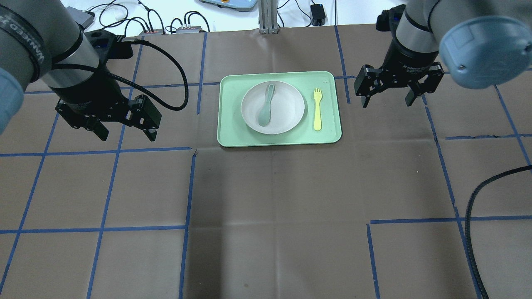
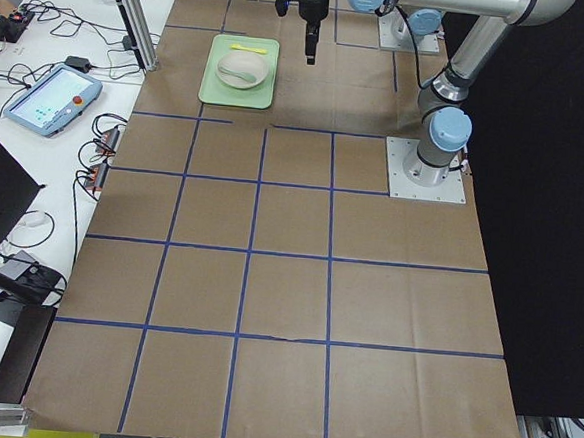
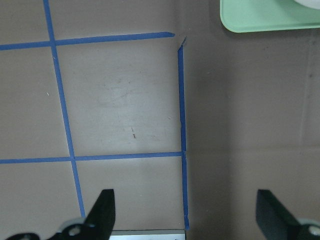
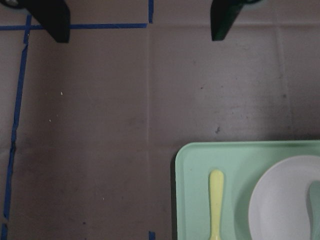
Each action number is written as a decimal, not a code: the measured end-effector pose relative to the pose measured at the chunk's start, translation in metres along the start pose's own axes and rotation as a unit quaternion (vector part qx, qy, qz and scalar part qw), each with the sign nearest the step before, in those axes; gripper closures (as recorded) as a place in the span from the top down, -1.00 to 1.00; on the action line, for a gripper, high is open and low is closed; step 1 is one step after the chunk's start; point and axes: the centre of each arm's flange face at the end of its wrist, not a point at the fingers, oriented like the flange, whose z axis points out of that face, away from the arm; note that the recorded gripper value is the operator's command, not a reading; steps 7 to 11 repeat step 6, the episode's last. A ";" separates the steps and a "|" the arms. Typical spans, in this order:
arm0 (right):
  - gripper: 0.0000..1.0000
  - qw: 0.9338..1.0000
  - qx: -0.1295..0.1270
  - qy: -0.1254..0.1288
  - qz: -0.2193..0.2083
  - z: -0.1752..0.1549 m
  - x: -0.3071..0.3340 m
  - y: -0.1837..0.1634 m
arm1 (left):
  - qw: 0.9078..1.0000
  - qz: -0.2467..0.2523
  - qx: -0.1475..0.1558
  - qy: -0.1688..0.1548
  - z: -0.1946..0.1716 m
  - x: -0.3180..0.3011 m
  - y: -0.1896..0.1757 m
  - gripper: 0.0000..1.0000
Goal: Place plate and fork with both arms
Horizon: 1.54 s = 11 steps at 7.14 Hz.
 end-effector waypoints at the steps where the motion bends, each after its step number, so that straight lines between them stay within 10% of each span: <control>1: 1.00 1.000 -0.003 0.000 -0.006 -0.013 0.007 0.016 | 1.000 0.000 0.000 0.000 0.000 0.000 0.000 1.00; 11: 1.00 1.000 0.005 -0.001 -0.006 -0.027 0.012 0.033 | 1.000 0.000 0.000 0.000 0.000 0.000 0.000 1.00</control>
